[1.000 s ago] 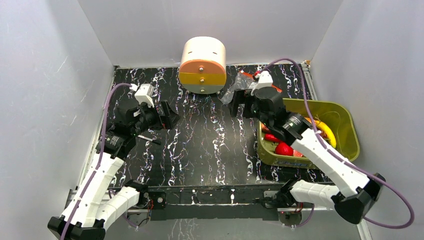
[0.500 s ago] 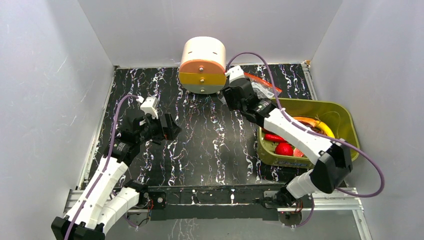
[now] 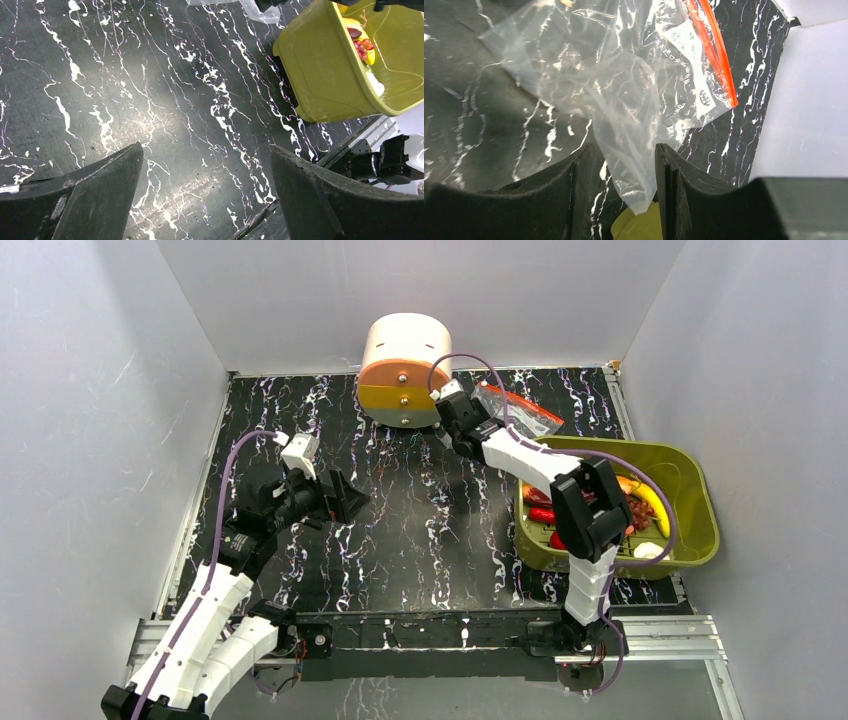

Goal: Place the food in the zip-top bag and seal the zipper
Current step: Pick up the zipper food storage bag at the center of the board.

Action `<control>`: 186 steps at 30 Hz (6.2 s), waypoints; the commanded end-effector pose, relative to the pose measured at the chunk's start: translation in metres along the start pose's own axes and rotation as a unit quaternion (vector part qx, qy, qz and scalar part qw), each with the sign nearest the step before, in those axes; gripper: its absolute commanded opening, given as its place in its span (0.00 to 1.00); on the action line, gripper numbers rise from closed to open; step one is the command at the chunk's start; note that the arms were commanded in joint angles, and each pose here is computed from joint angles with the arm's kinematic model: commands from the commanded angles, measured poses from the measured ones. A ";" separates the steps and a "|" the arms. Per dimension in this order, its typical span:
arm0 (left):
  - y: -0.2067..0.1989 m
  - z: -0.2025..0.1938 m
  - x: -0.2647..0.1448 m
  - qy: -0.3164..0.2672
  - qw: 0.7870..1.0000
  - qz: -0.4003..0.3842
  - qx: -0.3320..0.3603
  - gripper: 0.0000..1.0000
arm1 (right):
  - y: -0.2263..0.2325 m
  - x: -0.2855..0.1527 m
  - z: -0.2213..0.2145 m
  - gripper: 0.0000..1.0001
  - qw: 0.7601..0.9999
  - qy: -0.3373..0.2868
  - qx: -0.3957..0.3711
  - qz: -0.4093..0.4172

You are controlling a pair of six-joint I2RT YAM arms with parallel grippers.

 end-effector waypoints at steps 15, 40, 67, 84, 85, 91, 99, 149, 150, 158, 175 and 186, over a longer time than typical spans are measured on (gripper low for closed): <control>0.003 0.009 -0.012 -0.039 0.999 0.024 0.013 0.98 | -0.017 0.034 0.014 0.13 1.000 0.006 0.005 -0.012; -0.024 0.010 -0.014 -0.088 0.990 -0.087 0.066 0.97 | 0.031 -0.130 0.033 0.00 0.947 0.007 0.113 0.300; -0.051 0.044 -0.017 -0.126 0.939 -0.215 0.236 0.95 | 0.039 -0.318 0.010 0.00 0.686 -0.073 0.124 0.713; -0.056 0.031 -0.010 -0.146 0.913 -0.262 0.278 0.88 | 0.045 -0.320 -0.018 0.00 0.653 -0.052 0.083 0.751; -0.057 0.032 -0.010 -0.155 0.911 -0.263 0.278 0.88 | 0.046 -0.319 -0.018 0.00 0.653 -0.051 0.083 0.751; -0.059 0.019 -0.009 -0.167 0.904 -0.280 0.276 0.63 | 0.048 -0.316 -0.019 0.00 0.654 -0.049 0.083 0.750; -0.063 0.024 -0.011 -0.169 0.901 -0.291 0.273 0.00 | 0.050 -0.300 -0.015 0.00 0.691 -0.045 0.092 0.716; -0.017 0.093 -0.017 -0.150 0.981 0.000 -0.123 0.00 | 0.040 -0.272 -0.020 0.87 0.718 -0.224 0.202 0.627; -0.015 0.094 -0.017 -0.155 0.979 0.011 -0.135 0.00 | 0.037 -0.273 -0.023 0.90 0.716 -0.238 0.198 0.625; -0.020 0.114 -0.027 -0.168 0.975 0.009 -0.145 0.00 | 0.021 -0.286 -0.023 0.87 0.704 -0.323 0.184 0.605; -0.041 0.127 -0.045 -0.178 0.968 -0.045 -0.169 0.00 | 0.036 -0.260 -0.023 0.57 0.718 -0.317 0.178 0.593; -0.020 0.114 -0.047 -0.163 0.982 0.033 -0.091 0.53 | 0.026 -0.268 -0.003 0.00 0.721 -0.251 0.275 0.584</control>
Point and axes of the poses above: each gripper's point midway between its finger pads, its own x axis out along the fingers, its own y axis along the line the jaws close on, z = x × y, the point moved 4 cm from there along -x, back along the fingers, and after that the axes turned 13 degrees about x, right-handed, at the moved point
